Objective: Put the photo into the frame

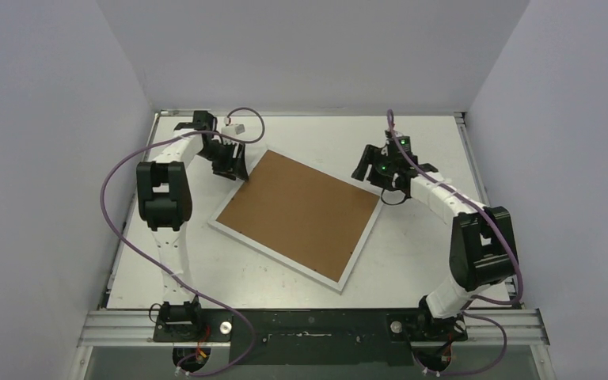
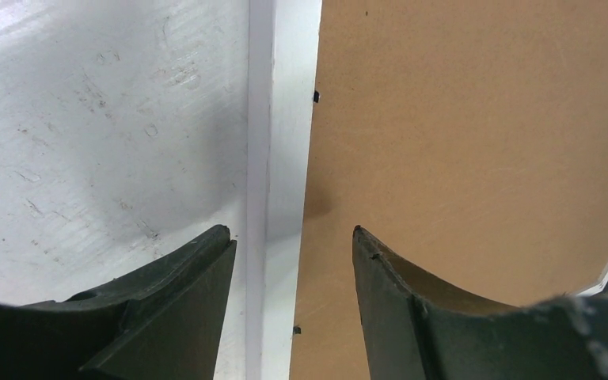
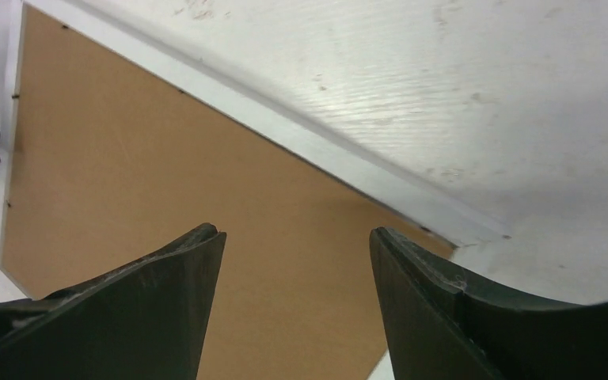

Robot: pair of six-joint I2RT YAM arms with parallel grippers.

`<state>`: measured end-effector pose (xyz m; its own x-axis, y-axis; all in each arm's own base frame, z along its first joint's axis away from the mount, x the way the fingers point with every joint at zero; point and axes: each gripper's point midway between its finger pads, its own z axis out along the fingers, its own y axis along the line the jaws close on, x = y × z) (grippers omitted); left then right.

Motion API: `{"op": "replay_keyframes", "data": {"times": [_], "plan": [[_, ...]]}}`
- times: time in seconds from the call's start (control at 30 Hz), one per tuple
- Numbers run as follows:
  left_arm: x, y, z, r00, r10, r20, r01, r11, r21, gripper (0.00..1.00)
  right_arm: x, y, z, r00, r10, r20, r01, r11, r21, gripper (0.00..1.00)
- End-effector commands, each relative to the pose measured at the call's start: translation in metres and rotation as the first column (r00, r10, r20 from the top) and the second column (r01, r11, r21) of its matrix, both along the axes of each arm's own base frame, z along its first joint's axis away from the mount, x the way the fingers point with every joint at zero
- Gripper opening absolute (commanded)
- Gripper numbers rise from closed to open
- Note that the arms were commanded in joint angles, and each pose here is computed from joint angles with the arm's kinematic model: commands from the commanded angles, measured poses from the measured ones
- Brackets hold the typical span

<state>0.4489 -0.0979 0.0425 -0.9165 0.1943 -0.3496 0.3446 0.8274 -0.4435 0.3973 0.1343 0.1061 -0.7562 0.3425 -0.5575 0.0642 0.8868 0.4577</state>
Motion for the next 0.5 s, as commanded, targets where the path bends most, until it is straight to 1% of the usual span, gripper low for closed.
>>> {"op": "replay_keyframes", "data": {"times": [0.0,0.1,0.3,0.47], "plan": [[0.010,-0.003,0.029,0.998,-0.015,0.059,0.016,0.999,-0.030,0.54,0.002,0.021,0.003,0.996,0.082,0.035,-0.075,0.985,-0.158,0.66],[0.007,-0.007,0.036,0.997,-0.023,0.067,0.026,0.999,-0.039,0.54,-0.004,0.024,-0.009,0.995,0.097,0.001,-0.095,0.973,-0.209,0.63],[-0.004,-0.024,0.039,0.996,-0.068,0.060,0.070,0.996,-0.046,0.54,-0.007,0.021,-0.028,0.995,0.093,-0.046,-0.102,0.965,-0.243,0.57],[-0.016,-0.055,0.039,0.989,-0.136,0.060,0.139,0.989,-0.052,0.54,-0.014,0.019,-0.049,0.990,0.094,-0.105,-0.119,0.959,-0.258,0.52]]}}
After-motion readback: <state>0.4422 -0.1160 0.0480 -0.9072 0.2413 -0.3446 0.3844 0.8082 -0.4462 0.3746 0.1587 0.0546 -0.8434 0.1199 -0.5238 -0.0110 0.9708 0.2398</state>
